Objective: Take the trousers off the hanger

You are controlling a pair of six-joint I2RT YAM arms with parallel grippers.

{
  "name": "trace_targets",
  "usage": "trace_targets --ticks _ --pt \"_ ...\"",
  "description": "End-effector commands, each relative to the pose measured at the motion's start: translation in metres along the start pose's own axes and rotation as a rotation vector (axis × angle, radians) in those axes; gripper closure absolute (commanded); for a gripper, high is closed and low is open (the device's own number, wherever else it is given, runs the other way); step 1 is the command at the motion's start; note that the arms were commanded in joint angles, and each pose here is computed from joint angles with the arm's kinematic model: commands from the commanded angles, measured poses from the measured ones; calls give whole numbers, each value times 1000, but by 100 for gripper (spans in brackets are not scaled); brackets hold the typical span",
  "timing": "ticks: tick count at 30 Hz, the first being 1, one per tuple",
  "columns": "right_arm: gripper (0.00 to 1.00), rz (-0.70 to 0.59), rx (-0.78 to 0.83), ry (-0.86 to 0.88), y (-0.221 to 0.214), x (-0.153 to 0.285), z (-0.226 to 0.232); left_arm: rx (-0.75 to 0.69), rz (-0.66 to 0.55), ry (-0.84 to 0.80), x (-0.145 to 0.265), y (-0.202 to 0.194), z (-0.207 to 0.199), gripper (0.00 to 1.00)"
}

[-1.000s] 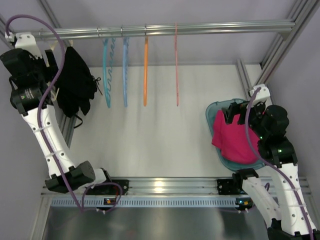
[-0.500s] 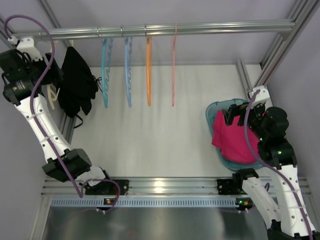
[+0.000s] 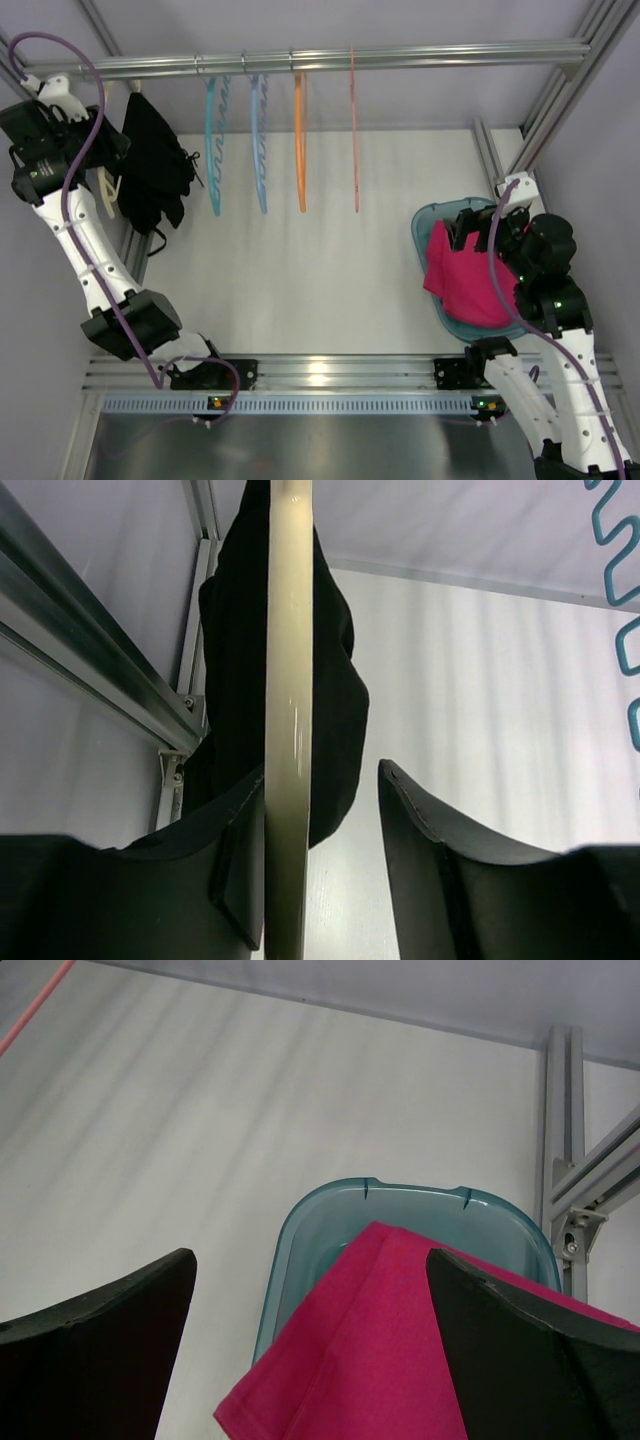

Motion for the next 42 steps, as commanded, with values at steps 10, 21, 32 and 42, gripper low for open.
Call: trace_targets --ticks 10,21,32,42 --pt "1 -52 -3 -4 10 -1 -1 45 -128 -30 -11 26 0 99" --pt "0 -46 -57 11 7 -6 2 12 -356 -55 28 75 -24 100" --pt "1 -48 -51 21 11 -7 3 -46 -584 -114 72 107 -56 100" --pt "1 -35 -55 24 10 -13 3 -87 -778 -144 47 87 -43 100"
Point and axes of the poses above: each gripper's point midway between its finger pads, its own x axis back along the fingers, its own z axis along the line the jaws close on, y = z × x, the point moved 1 cm from there along x, back along the fingers
